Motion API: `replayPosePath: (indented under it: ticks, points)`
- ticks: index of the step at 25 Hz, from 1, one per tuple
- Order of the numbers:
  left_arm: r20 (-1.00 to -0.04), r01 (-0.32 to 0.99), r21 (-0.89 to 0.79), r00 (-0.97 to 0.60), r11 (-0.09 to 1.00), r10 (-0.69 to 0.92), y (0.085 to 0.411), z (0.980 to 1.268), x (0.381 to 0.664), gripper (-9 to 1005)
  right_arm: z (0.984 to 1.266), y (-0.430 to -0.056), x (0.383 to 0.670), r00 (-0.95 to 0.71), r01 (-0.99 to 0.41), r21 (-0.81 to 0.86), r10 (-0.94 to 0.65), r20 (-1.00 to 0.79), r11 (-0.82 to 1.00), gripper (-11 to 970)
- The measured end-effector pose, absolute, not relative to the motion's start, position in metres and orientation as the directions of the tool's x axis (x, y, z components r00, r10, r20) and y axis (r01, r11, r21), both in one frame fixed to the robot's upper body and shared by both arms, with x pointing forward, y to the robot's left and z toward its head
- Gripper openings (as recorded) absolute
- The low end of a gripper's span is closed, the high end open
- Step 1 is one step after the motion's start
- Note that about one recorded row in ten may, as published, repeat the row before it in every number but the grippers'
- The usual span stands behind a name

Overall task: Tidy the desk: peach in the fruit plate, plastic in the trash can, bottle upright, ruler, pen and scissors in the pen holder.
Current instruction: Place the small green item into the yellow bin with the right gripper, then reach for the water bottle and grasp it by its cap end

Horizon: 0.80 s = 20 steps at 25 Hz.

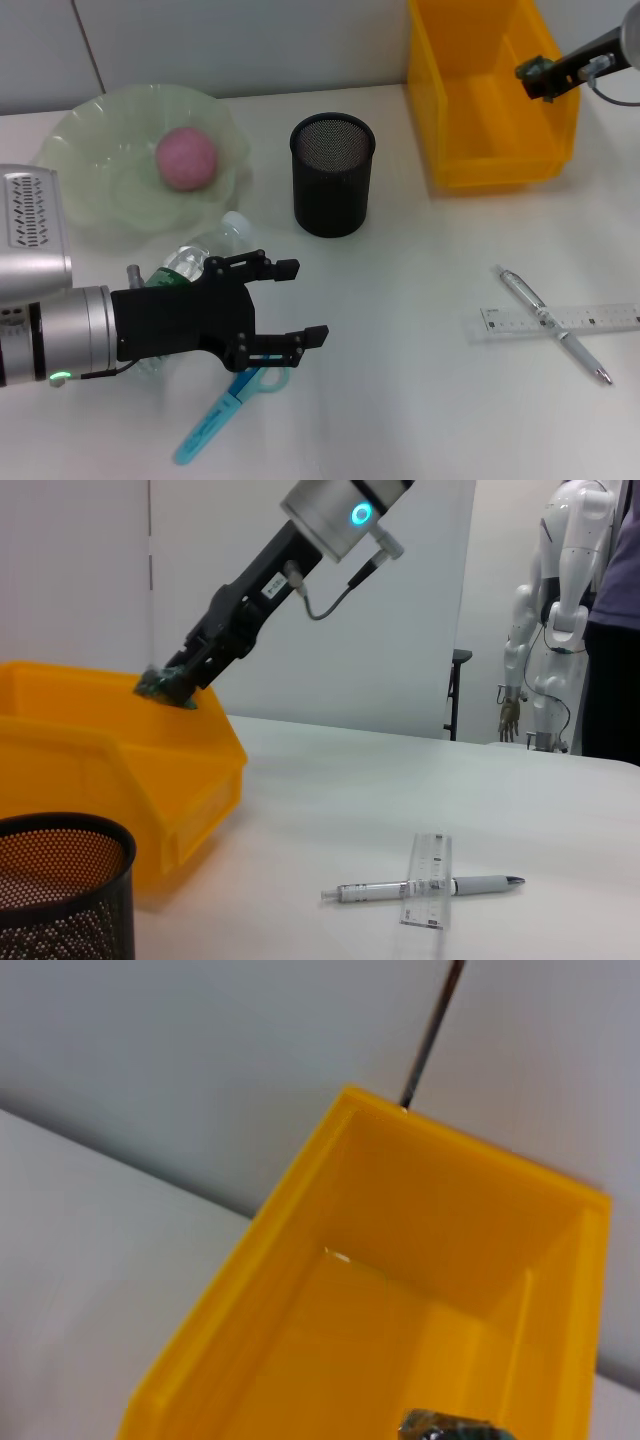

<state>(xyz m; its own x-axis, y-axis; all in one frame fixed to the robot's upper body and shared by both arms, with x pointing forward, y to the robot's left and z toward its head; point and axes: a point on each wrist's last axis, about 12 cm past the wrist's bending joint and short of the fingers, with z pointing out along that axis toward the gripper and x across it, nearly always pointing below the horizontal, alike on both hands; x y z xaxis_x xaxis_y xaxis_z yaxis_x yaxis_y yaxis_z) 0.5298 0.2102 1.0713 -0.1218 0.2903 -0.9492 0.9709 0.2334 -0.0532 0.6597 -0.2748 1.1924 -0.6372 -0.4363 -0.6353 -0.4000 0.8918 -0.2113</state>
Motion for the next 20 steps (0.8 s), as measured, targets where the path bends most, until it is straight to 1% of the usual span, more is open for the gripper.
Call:
replayPosePath:
  ticks: [6, 12, 15, 20]
  points:
    - [-0.950, 0.972, -0.054, -0.121, 0.230, 0.289, 0.210, 1.072, 0.530, 841, 1.192, -0.267, 0.663, -0.602, -0.411, -0.232, -0.454, -0.657, 0.881, 537]
    - [-0.950, 0.972, -0.054, -0.120, 0.228, 0.288, 0.210, 1.072, 0.530, 841, 1.199, -0.268, 0.661, -0.589, -0.409, -0.243, -0.458, -0.666, 0.880, 734]
    - [-0.950, 0.972, -0.054, -0.121, 0.229, 0.288, 0.210, 1.072, 0.530, 841, 1.210, -0.268, 0.654, -0.583, -0.417, -0.235, -0.456, -0.672, 0.878, 736]
    - [-0.950, 0.972, -0.053, -0.120, 0.228, 0.288, 0.209, 1.072, 0.530, 841, 1.229, -0.262, 0.632, -0.617, -0.475, -0.175, -0.468, -0.633, 0.863, 738]
